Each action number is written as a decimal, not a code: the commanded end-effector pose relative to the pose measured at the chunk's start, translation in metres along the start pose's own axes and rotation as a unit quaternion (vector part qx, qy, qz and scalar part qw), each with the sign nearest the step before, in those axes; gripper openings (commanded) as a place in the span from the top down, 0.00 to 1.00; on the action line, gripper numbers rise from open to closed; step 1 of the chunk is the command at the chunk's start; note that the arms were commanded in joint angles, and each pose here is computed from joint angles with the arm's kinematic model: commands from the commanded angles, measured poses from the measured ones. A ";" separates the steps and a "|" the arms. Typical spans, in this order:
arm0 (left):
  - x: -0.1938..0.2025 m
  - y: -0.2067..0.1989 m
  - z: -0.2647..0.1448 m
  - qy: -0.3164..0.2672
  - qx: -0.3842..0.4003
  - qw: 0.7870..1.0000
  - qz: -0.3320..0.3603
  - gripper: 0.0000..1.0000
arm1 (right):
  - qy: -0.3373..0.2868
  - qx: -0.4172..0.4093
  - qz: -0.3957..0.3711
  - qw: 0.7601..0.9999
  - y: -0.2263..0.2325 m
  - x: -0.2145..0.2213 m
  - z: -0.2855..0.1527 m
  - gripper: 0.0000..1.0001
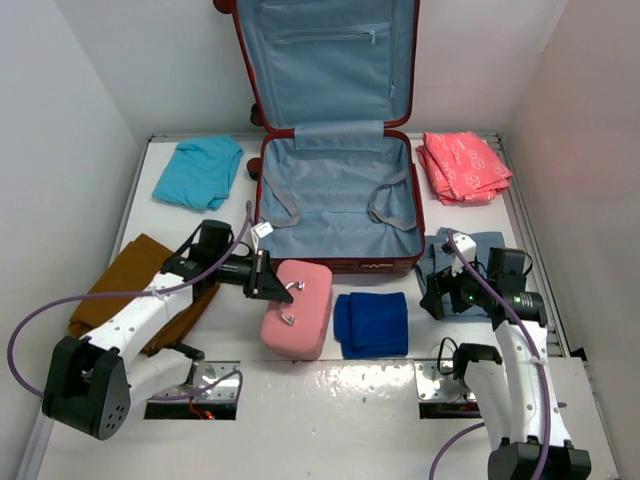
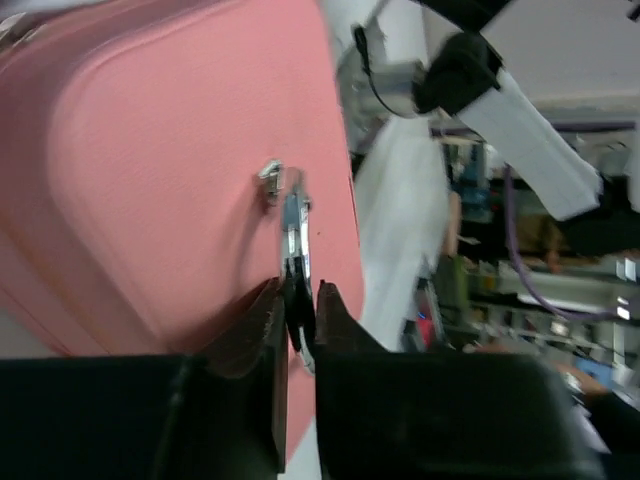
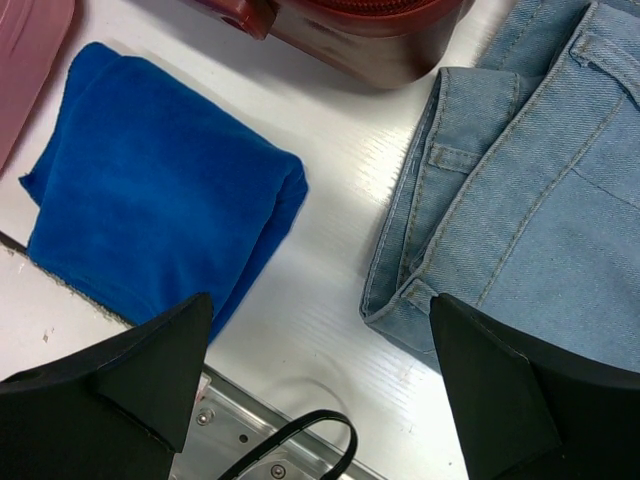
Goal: Pack the luggage
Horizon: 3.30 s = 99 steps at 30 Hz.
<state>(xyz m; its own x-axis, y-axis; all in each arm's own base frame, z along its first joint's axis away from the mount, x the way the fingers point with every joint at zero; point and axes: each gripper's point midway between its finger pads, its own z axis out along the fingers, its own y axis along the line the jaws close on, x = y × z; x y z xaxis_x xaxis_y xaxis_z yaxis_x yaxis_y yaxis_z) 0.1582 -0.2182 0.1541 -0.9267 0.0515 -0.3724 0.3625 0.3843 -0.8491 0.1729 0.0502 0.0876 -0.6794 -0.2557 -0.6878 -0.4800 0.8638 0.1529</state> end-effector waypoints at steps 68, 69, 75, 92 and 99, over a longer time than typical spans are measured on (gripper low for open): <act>-0.455 0.062 -0.028 -0.341 -0.109 0.934 -0.021 1.00 | -0.050 0.014 0.025 0.998 -0.040 -0.121 0.036 0.14; -0.452 0.068 -0.025 -0.337 -0.112 0.934 -0.028 1.00 | -0.050 0.014 0.025 0.998 -0.040 -0.122 0.036 0.14; -0.434 0.111 -0.016 -0.321 -0.143 0.935 -0.054 0.78 | -0.043 0.013 0.016 0.999 -0.039 -0.118 0.038 0.14; -0.463 0.044 -0.099 -0.383 -0.222 0.876 0.188 0.44 | -0.037 0.001 -0.007 0.999 -0.035 -0.117 0.040 0.14; -0.427 -0.006 -0.060 -0.319 -0.187 0.883 0.289 1.00 | -0.041 -0.001 -0.011 0.999 -0.033 -0.113 0.041 0.16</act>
<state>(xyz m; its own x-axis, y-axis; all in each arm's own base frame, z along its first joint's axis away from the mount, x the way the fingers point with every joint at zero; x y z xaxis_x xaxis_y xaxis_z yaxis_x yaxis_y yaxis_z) 0.5769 -0.1556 0.2934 -0.4293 -0.2418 -0.8702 0.4280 0.7939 -0.4318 0.2803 0.0635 0.1158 -0.6808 -0.2189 -0.6990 -0.4549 0.8743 0.1692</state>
